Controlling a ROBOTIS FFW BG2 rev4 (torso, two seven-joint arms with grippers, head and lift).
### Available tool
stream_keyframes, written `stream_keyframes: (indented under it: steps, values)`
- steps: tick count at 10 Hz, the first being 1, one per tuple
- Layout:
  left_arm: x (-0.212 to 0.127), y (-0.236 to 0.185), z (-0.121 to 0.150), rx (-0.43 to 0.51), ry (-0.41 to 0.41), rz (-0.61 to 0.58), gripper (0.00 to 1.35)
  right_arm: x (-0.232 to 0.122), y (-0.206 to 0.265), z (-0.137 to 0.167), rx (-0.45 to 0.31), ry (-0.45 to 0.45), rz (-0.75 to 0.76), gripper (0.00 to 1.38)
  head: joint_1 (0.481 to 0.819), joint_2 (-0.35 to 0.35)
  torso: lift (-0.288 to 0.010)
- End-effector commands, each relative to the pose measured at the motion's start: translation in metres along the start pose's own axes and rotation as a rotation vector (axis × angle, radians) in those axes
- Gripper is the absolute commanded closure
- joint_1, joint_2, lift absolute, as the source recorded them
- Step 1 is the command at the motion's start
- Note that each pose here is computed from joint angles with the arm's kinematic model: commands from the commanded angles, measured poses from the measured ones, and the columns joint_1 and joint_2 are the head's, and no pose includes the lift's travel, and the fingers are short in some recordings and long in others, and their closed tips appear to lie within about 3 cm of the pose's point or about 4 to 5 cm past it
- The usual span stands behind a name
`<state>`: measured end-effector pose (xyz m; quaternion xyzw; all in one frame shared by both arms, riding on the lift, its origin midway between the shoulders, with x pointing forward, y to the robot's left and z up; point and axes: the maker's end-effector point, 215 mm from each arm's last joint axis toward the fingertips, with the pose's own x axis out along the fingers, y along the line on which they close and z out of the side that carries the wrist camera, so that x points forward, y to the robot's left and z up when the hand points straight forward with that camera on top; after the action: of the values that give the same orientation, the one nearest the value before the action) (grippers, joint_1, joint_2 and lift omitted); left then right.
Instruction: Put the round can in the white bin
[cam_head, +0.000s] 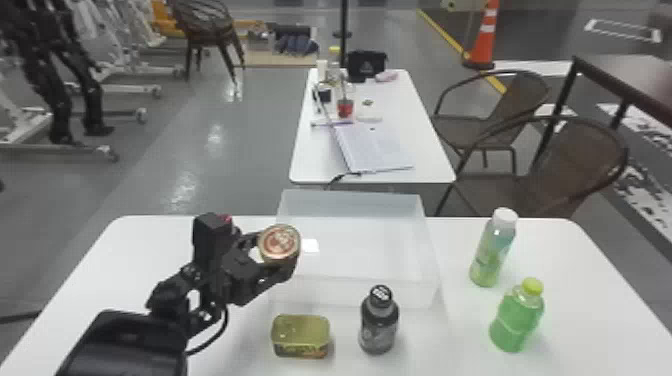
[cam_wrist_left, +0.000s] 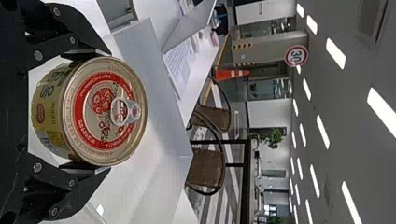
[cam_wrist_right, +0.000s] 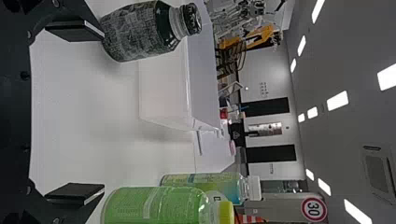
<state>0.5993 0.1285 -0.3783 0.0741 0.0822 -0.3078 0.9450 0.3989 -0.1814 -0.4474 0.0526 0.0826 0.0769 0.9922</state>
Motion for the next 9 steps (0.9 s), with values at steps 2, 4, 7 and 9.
stream_keyframes:
  steps: [2, 4, 7, 9]
  values:
    - [0.028, -0.017, -0.002, 0.036, 0.02, -0.081, 0.73, 0.002, 0.001, 0.001, 0.0, -0.002, 0.002, 0.15, 0.549, 0.0, -0.1]
    - [0.04, -0.025, -0.005, 0.051, 0.035, -0.115, 0.73, 0.003, 0.001, 0.001, 0.0, -0.002, 0.005, 0.15, 0.549, 0.0, -0.1]
    - [0.038, -0.024, -0.014, 0.032, 0.033, -0.083, 0.13, 0.002, 0.001, 0.0, 0.002, -0.001, 0.005, 0.15, 0.549, 0.0, -0.1]
    - [0.036, -0.021, -0.001, 0.047, 0.003, -0.072, 0.14, 0.002, 0.001, 0.001, 0.0, -0.002, 0.005, 0.15, 0.549, 0.0, -0.1]
